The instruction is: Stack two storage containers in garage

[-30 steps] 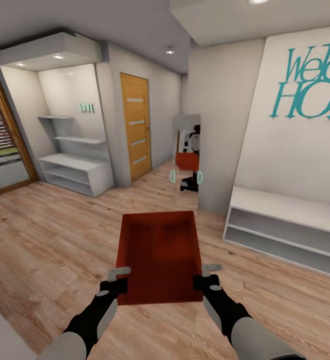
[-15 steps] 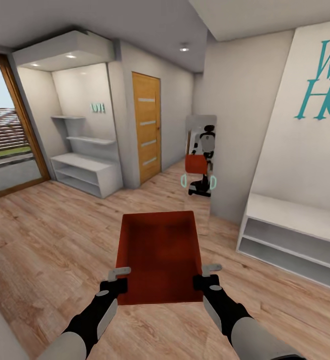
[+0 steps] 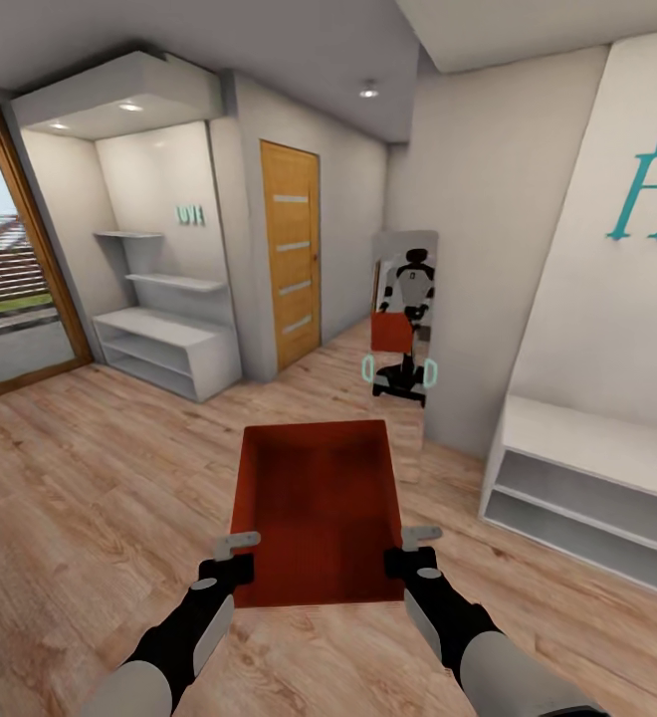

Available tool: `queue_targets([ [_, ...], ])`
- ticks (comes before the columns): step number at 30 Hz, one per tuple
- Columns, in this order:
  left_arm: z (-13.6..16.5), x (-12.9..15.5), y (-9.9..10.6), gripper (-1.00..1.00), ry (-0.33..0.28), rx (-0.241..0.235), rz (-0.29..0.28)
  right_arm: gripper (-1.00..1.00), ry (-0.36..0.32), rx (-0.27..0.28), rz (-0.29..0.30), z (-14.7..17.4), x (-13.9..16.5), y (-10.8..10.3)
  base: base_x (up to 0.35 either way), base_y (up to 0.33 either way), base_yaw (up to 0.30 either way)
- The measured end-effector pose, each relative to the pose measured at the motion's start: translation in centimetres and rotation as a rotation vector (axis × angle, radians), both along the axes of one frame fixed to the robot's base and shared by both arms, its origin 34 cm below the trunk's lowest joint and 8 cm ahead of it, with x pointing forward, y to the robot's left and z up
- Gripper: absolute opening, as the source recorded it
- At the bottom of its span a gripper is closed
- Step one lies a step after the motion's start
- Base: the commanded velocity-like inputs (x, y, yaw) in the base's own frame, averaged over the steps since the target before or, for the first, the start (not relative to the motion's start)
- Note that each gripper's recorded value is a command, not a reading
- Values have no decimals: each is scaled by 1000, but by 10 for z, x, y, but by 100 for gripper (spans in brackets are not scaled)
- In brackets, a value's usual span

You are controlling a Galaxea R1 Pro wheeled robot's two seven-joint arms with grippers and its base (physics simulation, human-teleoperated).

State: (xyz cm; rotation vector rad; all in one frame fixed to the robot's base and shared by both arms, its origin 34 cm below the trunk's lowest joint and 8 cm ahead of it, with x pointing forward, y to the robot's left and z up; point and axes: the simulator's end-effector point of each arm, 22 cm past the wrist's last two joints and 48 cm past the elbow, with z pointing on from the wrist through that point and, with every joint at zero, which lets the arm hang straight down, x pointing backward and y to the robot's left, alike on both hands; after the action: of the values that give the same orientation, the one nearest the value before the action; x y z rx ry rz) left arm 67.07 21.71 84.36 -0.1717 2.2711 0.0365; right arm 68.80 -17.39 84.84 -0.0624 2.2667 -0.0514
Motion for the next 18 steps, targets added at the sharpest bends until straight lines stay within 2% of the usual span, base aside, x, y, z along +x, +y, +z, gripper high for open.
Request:
queue_targets([
  [5, 0, 0, 0, -100, 1, 0, 0, -100, 1, 0, 0, 0, 0, 0, 322, 0, 21],
  [18, 0, 0, 0, -100, 1, 0, -1, -100, 1, 0, 0, 0, 0, 1, 322, 0, 256],
])
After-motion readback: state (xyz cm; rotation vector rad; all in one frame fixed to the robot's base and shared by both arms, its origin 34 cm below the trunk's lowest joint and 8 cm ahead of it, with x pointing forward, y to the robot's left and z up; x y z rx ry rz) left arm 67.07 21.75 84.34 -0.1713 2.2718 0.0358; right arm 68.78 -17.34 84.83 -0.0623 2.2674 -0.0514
